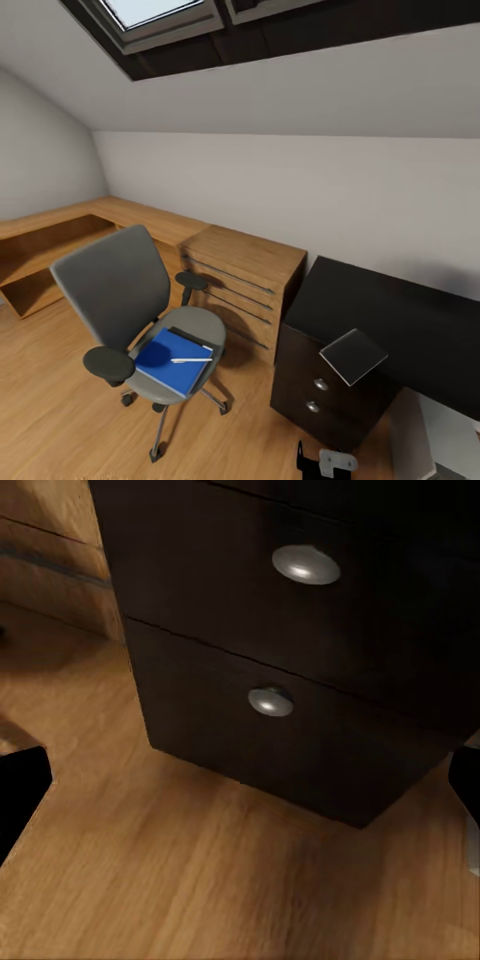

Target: In the bedroom, organize the workspace by keeping the computer under the desk, ensuring the monitor is on the desk, placing the keyboard on the desk next to the monitor, placing the mouse on the desk next to the keyboard, moving the folder from the swivel chair onto the desk next to the mouse, stacking the notebook on top of the folder with the pen on top of the notebook, and positioning the swivel chair next to the desk.

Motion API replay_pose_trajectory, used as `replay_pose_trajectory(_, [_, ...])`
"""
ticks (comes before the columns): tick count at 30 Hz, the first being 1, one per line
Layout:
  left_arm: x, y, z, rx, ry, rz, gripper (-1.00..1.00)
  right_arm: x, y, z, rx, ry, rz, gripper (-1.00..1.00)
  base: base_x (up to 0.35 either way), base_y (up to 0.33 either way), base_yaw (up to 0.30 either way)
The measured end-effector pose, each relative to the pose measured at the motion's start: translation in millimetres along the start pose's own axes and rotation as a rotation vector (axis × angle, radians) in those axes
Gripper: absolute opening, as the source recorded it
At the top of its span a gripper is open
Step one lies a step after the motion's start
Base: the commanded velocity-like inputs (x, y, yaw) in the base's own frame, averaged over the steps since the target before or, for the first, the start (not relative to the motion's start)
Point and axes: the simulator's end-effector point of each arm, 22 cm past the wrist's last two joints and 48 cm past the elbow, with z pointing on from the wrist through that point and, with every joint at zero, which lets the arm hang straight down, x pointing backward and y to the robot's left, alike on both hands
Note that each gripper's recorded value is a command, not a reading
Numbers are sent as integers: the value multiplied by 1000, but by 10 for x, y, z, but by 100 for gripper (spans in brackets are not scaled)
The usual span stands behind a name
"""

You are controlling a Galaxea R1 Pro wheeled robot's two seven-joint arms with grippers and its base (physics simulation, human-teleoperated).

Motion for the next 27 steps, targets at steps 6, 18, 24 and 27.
replay_pose_trajectory(6, [-21,26,8,-3,-5,-1,100,0,0,0,0,0,0,100,0,277,278])
replay_pose_trajectory(18, [-84,26,6,-4,-35,-22,100,-1,13,-3,-2,-1,0,100,0,50,278])
replay_pose_trajectory(24, [-87,29,6,-6,-36,-23,100,-2,13,-3,-2,-1,0,100,0,1,278])
replay_pose_trajectory(27, [-94,40,8,-9,-39,-25,100,-2,14,-3,-3,-1,-1,100,0,0,278])
